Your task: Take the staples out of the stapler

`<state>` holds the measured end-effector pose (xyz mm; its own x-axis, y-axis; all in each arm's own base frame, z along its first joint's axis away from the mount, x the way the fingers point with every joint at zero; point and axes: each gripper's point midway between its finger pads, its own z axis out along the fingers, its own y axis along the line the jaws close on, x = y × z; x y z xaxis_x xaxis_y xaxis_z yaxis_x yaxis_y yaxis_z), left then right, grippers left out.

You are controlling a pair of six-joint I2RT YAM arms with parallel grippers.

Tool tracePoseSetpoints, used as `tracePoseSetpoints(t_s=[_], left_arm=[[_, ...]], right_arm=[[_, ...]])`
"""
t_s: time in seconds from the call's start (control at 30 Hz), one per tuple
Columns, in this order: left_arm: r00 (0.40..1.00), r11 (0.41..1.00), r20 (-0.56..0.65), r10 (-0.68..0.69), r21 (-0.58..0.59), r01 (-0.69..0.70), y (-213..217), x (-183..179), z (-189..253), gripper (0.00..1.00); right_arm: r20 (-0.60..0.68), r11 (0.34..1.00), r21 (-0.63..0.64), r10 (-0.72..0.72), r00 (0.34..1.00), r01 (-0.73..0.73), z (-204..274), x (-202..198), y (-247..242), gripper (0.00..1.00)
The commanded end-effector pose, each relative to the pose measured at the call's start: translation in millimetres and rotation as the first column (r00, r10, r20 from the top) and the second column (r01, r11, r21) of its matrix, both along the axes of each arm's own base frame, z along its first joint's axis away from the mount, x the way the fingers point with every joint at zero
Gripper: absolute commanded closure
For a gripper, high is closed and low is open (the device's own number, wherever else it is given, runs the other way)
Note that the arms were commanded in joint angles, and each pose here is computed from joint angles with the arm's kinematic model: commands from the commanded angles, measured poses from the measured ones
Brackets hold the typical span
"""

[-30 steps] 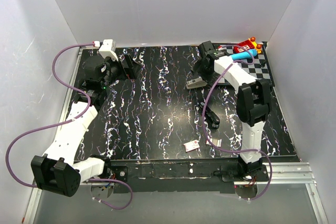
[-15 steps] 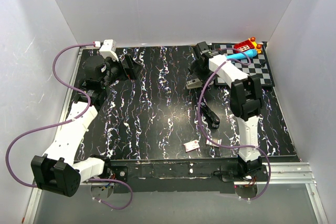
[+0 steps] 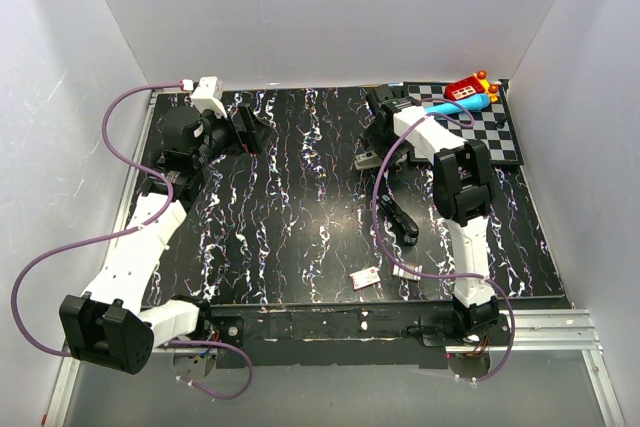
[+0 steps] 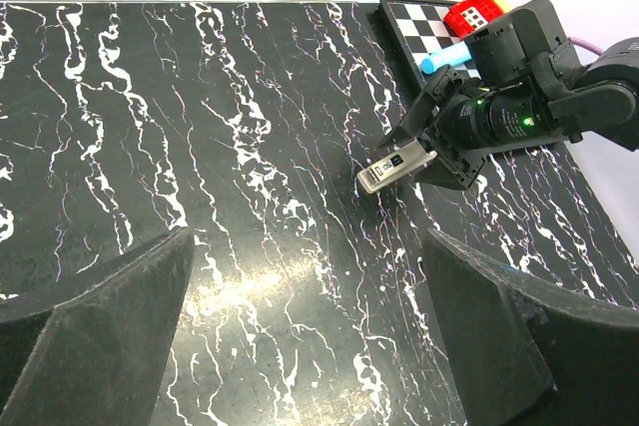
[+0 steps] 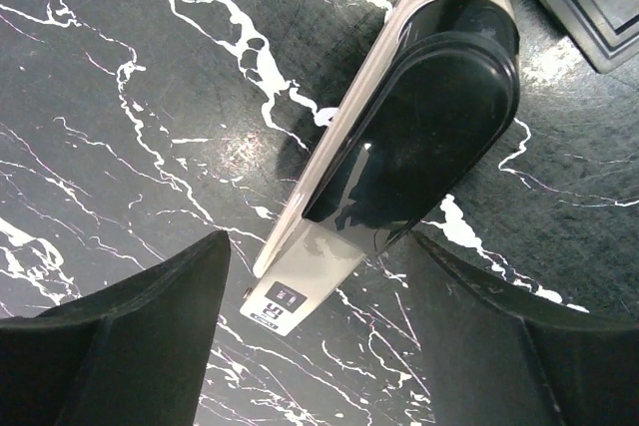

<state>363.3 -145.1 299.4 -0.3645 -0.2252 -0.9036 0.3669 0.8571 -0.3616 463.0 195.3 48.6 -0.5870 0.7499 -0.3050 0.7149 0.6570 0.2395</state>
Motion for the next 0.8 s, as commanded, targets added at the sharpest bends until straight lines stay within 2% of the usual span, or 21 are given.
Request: tracePoseSetpoints(t_s=[0.0,0.33,0.57,0.73,0.77], left_arm=[[1.000,1.000,0.012,-0.014,-0.013,0.014,-2,-1,10,0.02],[1.000,1.000,0.010,-0.017,-0.018,0.017,-3,-1,10,0.02],[1.000,1.000,0.009,-0.021,-0.020,0.021,-4,-1,10,0.02],[1.000,1.000,0.010,-0.020,-0.021,0.020,-4,-2,11,0.02],[1.000,1.000,0.012,-0.017,-0.020,0.017,-3,-2,11,0.02]], right_arm=[[0.014,1.000,-0.012,-0.028,0.999,0.029,3,4,-2,0.25],[0.023,1.000,0.002,-0.010,1.000,0.009,0,4,0,0.50],[0.035,1.000,0.007,0.011,0.999,-0.011,4,4,3,0.73],[0.065,0.999,0.011,0.042,0.997,-0.043,17,4,9,0.97],[0.073,0.998,0.012,0.054,0.996,-0.055,21,3,12,0.99]])
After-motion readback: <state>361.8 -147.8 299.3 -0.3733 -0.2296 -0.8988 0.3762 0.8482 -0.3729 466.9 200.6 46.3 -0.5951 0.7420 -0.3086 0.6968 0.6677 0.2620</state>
